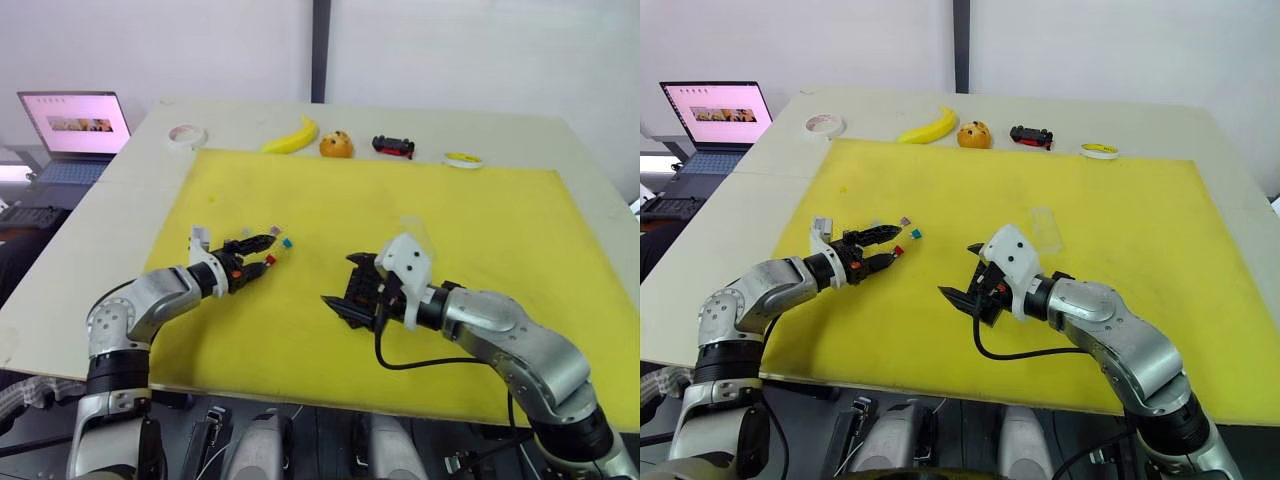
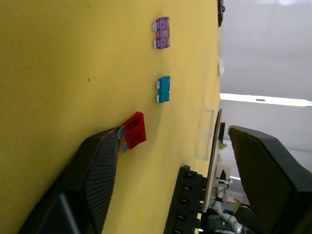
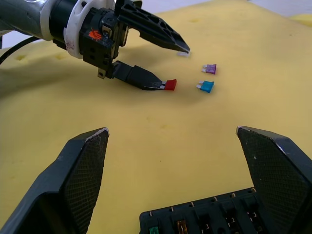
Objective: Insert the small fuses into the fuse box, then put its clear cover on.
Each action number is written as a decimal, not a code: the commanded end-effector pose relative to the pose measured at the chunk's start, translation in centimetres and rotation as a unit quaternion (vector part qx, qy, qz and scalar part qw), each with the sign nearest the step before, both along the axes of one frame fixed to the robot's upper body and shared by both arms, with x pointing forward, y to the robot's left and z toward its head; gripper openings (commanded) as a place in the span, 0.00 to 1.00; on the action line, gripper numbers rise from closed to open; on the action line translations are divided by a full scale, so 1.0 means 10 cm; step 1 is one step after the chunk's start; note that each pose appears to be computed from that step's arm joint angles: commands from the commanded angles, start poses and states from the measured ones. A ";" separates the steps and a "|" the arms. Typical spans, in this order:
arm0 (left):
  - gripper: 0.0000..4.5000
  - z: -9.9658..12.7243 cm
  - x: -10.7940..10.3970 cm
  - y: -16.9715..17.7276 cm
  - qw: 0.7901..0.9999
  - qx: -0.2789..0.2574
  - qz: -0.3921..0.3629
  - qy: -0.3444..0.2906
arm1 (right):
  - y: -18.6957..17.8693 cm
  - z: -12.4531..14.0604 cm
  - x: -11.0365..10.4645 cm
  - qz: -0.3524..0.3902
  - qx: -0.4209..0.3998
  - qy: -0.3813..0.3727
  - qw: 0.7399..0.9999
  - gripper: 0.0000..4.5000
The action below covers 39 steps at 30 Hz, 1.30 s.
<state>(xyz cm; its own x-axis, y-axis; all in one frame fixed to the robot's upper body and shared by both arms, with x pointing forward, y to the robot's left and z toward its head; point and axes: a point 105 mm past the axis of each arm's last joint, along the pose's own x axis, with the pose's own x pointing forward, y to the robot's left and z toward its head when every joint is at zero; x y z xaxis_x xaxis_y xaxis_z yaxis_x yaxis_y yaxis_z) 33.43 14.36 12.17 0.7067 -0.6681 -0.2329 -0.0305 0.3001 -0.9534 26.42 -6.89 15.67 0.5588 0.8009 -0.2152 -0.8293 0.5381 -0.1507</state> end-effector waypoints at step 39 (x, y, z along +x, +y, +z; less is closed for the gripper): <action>0.52 -0.28 0.00 0.01 0.999 0.018 -0.014 0.022 | -0.05 0.14 -0.02 0.000 -0.002 -0.027 1.000 1.00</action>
